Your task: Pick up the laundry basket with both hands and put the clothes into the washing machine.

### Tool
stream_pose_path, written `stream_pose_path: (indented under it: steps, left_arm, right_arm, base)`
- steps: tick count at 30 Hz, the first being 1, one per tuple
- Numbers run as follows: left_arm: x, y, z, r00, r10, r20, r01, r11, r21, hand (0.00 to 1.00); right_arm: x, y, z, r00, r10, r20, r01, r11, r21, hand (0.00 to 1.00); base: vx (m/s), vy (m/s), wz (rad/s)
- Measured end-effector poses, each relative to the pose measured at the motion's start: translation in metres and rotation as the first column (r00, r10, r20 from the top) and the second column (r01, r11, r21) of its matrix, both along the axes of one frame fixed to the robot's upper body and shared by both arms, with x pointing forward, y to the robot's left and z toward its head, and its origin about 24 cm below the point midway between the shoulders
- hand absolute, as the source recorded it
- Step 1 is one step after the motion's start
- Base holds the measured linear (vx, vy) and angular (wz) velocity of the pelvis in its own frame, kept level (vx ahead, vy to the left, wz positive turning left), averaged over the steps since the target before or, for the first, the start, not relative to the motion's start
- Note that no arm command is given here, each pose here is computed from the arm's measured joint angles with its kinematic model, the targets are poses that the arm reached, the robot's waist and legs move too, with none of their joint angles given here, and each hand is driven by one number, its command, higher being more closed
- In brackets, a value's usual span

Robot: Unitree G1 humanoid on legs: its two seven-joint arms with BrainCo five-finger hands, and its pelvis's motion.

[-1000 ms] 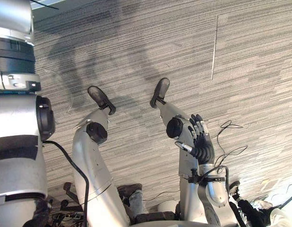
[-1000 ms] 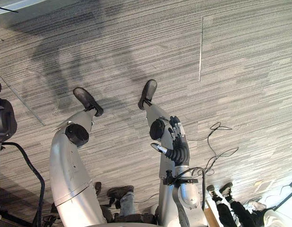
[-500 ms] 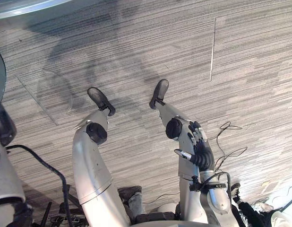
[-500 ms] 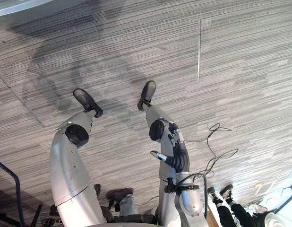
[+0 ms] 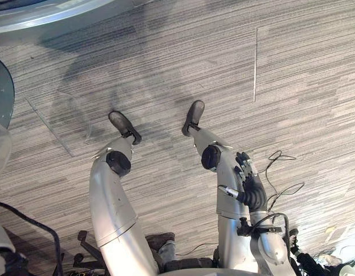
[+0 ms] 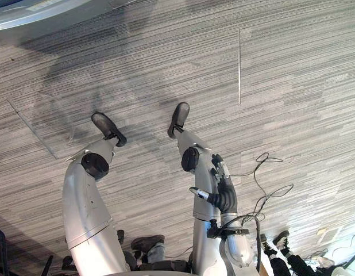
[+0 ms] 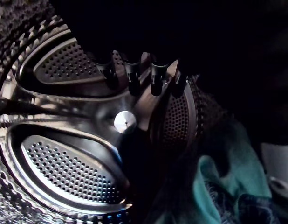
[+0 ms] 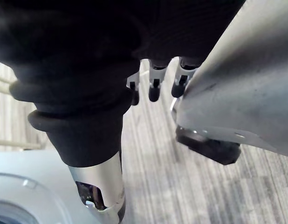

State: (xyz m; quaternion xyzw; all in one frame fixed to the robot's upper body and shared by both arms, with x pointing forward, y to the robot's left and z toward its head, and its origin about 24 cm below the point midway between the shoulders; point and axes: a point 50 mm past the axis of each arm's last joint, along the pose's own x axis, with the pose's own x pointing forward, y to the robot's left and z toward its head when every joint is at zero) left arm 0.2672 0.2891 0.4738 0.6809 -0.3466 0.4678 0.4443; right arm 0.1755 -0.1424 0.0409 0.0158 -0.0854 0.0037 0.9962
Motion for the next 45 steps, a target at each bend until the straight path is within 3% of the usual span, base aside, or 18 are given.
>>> stream_pose_path:
  steps: [1,4,6,12,13,15,17,19,23,26,28,30,34,36,37,40,42,45]
  left_arm:
    - [0.002,0.003,-0.005,1.000,0.010,-0.001,-0.010,1.000,-0.018,0.00]
    - [0.028,0.014,-0.041,0.997,-0.075,0.031,0.080,0.962,-0.262,0.00]
    - [0.056,0.009,-0.081,0.973,-0.229,0.018,0.211,0.863,-0.459,0.00]
    - [0.072,-0.005,-0.195,0.880,-0.475,-0.027,0.331,0.652,-0.682,0.00]
    - [0.067,-0.016,-0.230,0.844,-0.536,-0.031,0.348,0.590,-0.729,0.00]
    - [0.052,-0.033,-0.286,0.790,-0.611,-0.042,0.330,0.482,-0.811,0.00]
    - [0.024,-0.060,-0.365,0.709,-0.699,-0.096,0.204,0.333,-0.920,0.00]
    - [0.000,-0.079,-0.414,0.643,-0.755,-0.133,0.063,0.225,-0.972,0.00]
    - [-0.047,-0.113,-0.478,0.520,-0.846,-0.117,-0.158,0.040,-0.987,0.00]
    - [-0.063,-0.120,-0.508,0.529,-0.843,-0.101,-0.279,-0.061,-0.958,0.00]
    - [-0.080,-0.114,-0.526,0.547,-0.827,-0.132,-0.352,-0.084,-0.932,0.00]
    - [-0.097,-0.116,-0.561,0.539,-0.819,-0.195,-0.505,-0.129,-0.854,0.00]
    - [-0.116,-0.113,-0.585,0.590,-0.778,-0.215,-0.595,-0.239,-0.767,0.00]
    - [-0.122,-0.090,-0.585,0.693,-0.689,-0.212,-0.558,-0.325,-0.763,0.00]
    - [-0.131,-0.064,-0.584,0.772,-0.592,-0.232,-0.519,-0.376,-0.768,0.00]
    - [-0.148,-0.018,-0.577,0.883,-0.393,-0.256,-0.426,-0.444,-0.789,0.00]
    - [-0.159,0.009,-0.570,0.922,-0.281,-0.269,-0.374,-0.452,-0.810,0.00]
    - [-0.161,0.053,-0.539,0.960,-0.150,-0.238,-0.277,-0.370,-0.887,0.00]
  right_arm:
    - [0.000,0.001,0.001,1.000,-0.003,0.006,0.003,1.000,0.003,0.00]
    - [0.000,0.005,-0.001,0.999,-0.037,0.013,0.037,0.999,0.039,0.00]
    - [0.000,0.005,-0.006,0.999,-0.041,-0.011,0.041,0.998,0.037,0.00]
    - [0.005,-0.017,-0.010,0.984,-0.170,-0.046,0.169,0.985,-0.022,0.00]
    - [0.008,-0.026,-0.013,0.974,-0.219,-0.057,0.216,0.974,-0.063,0.00]
    - [0.012,-0.038,-0.021,0.955,-0.281,-0.093,0.269,0.956,-0.119,0.00]
    - [0.008,-0.051,-0.039,0.920,-0.345,-0.184,0.311,0.931,-0.190,0.00]
    - [0.004,-0.058,-0.055,0.890,-0.371,-0.265,0.310,0.918,-0.247,0.00]
    - [-0.010,-0.060,-0.096,0.815,-0.363,-0.452,0.231,0.918,-0.321,0.00]
    - [-0.026,-0.052,-0.130,0.734,-0.310,-0.604,0.116,0.934,-0.338,0.00]
    - [-0.037,-0.045,-0.145,0.689,-0.276,-0.670,0.063,0.944,-0.324,0.00]
    - [-0.043,-0.051,-0.166,0.602,-0.268,-0.752,0.006,0.943,-0.331,0.00]
    - [-0.055,-0.082,-0.172,0.527,-0.337,-0.780,0.017,0.922,-0.387,0.00]
    - [-0.062,-0.095,-0.173,0.494,-0.361,-0.791,0.018,0.914,-0.406,0.00]
    - [-0.061,-0.103,-0.171,0.488,-0.382,-0.785,0.040,0.908,-0.418,0.00]
    - [-0.063,-0.116,-0.169,0.474,-0.407,-0.781,0.074,0.902,-0.426,0.00]
    - [-0.068,-0.125,-0.167,0.456,-0.429,-0.780,0.077,0.892,-0.446,0.00]
    - [-0.072,-0.123,-0.171,0.437,-0.393,-0.809,0.027,0.905,-0.425,0.00]
  base:
    - [0.00,0.000,0.00]
    - [0.02,-0.014,0.01]
    - [0.03,-0.021,0.10]
    - [0.03,-0.008,0.11]
    - [0.02,-0.006,0.23]
    - [0.01,-0.003,0.25]
    - [0.03,0.010,0.30]
    - [0.08,0.017,0.19]
    - [0.10,0.009,0.17]
    - [0.17,-0.177,0.43]
    - [0.13,-0.328,0.69]
    - [0.12,-0.344,0.51]
    - [0.04,-0.184,0.95]
    - [0.03,-0.074,0.95]
    - [0.02,-0.031,0.73]
    - [0.06,0.063,0.40]
    - [0.02,0.147,0.07]
    - [-0.02,0.182,0.14]
